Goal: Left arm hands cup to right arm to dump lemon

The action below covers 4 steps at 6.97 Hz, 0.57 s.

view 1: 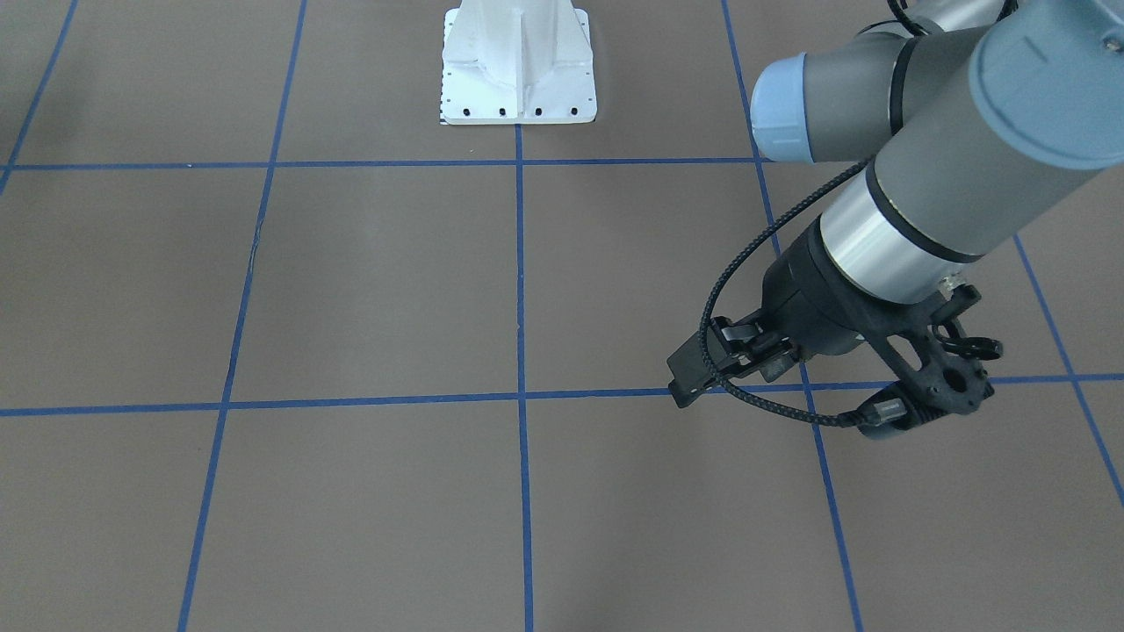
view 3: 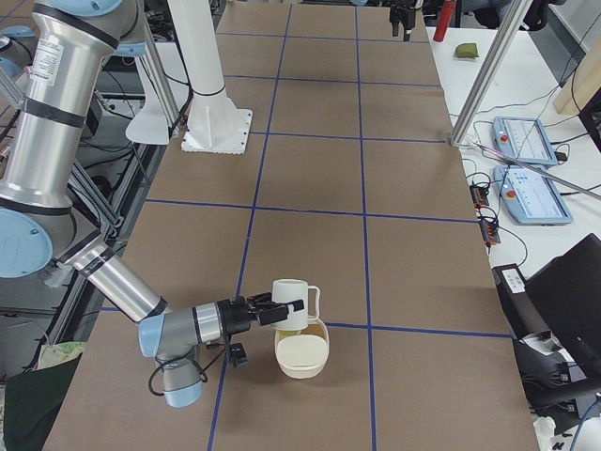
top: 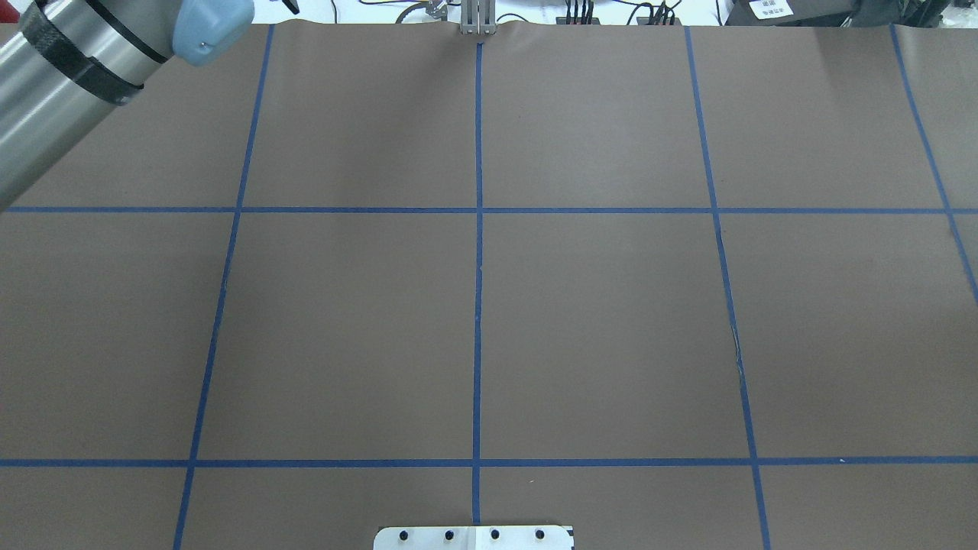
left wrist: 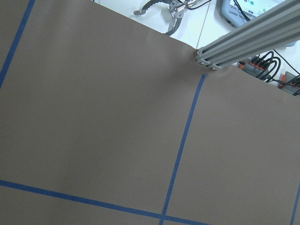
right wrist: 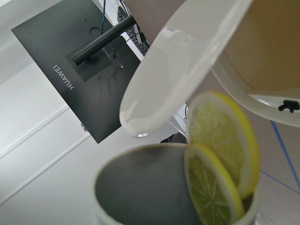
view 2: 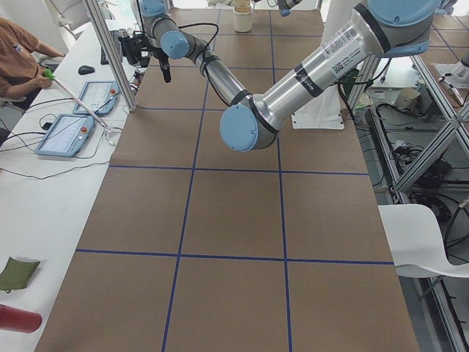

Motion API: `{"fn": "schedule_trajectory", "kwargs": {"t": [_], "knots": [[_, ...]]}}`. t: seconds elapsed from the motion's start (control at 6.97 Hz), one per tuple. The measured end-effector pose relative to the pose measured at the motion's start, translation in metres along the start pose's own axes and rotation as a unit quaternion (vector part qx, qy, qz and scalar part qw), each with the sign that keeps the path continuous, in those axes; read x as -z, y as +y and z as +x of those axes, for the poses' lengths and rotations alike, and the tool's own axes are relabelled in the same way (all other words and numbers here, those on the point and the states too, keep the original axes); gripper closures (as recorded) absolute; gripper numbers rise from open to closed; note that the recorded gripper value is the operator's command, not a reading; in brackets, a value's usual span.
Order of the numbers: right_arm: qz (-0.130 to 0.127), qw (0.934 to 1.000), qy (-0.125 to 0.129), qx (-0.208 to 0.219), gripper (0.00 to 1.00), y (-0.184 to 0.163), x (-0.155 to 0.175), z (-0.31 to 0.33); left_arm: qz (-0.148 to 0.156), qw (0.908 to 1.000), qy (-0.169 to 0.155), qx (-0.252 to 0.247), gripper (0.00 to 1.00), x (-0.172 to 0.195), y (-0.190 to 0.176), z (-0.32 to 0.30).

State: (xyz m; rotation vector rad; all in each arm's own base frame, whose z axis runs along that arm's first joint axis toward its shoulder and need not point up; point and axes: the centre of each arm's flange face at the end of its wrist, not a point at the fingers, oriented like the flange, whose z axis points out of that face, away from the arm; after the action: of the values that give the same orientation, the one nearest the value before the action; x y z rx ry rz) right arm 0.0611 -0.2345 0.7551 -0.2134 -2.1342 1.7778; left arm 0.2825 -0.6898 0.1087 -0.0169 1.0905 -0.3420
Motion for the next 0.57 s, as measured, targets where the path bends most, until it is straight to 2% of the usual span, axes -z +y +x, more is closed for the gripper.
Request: {"fn": "schedule_trajectory", "kwargs": {"t": [0.29,0.57], "knots": [[-0.006,0.9995,0.000,-0.030,0.80,0.0016,-0.0026,-0.0003,0.002,0.9999,-0.006,-0.011,0.00,-0.0001,-0.0028,-0.0015],[-0.012,0.9993,0.000,-0.035,0.80,0.0026,-0.0010,-0.0002,0.001,0.9998,-0.010,-0.017,0.00,0.0008,-0.0038,-0.0016]]}}
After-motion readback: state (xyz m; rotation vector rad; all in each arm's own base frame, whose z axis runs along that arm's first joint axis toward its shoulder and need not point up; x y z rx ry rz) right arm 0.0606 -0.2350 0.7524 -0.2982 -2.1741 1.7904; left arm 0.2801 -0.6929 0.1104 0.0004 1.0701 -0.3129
